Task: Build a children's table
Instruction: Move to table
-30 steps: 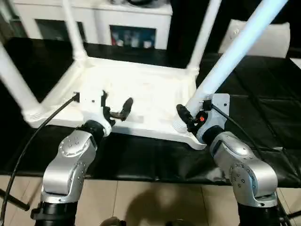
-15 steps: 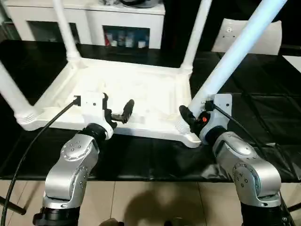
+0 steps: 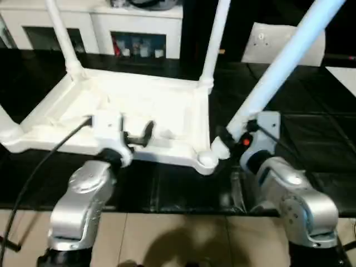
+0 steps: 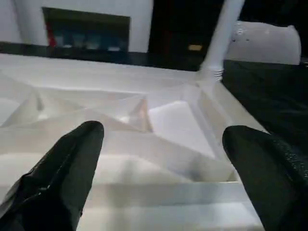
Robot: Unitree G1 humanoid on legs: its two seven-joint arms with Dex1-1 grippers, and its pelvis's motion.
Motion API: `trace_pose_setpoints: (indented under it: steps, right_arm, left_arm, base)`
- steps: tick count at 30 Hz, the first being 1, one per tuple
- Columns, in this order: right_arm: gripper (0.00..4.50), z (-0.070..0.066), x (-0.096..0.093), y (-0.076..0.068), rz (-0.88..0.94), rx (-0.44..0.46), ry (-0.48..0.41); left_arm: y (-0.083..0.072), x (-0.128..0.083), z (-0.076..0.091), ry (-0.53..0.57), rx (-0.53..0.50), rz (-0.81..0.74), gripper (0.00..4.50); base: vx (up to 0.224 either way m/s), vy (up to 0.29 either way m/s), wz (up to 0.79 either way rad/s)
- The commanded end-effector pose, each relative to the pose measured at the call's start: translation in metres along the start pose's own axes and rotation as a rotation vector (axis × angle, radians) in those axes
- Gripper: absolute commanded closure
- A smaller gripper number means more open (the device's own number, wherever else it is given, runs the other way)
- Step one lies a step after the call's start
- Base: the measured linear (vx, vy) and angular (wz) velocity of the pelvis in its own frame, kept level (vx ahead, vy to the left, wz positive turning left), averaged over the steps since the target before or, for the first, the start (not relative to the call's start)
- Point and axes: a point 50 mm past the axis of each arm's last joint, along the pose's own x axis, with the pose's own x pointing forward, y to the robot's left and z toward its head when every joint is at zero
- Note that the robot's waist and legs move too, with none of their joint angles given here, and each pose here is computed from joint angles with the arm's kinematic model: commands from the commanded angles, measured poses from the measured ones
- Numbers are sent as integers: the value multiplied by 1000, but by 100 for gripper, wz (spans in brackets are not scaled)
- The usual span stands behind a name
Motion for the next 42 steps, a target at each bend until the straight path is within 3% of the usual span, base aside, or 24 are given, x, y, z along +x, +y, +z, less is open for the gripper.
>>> trace_pose_setpoints:
  steps: [1,7,11,28,42]
  right_arm:
    - [261,6,-4,3,9,-6,-21]
    - [261,11,-13,3,-2,-23,-29]
    - [261,21,-19,6,-7,-55,-69]
    - [261,24,-15,13,60,-71,-84]
    - [261,24,-5,15,110,-84,-90]
  left_arm:
    - [3,-3,6,-11,-1,14,0]
    - [7,-14,19,-42,-4,36,0]
    - [9,-23,35,-113,-6,50,0]
    - [10,-27,40,-134,10,41,0]
    - [4,-34,30,-103,20,41,0]
  base:
    - [0,0,0]
    - [0,0,0]
    - [0,0,0]
    - [0,0,-2]
    - [73,-29,-16]
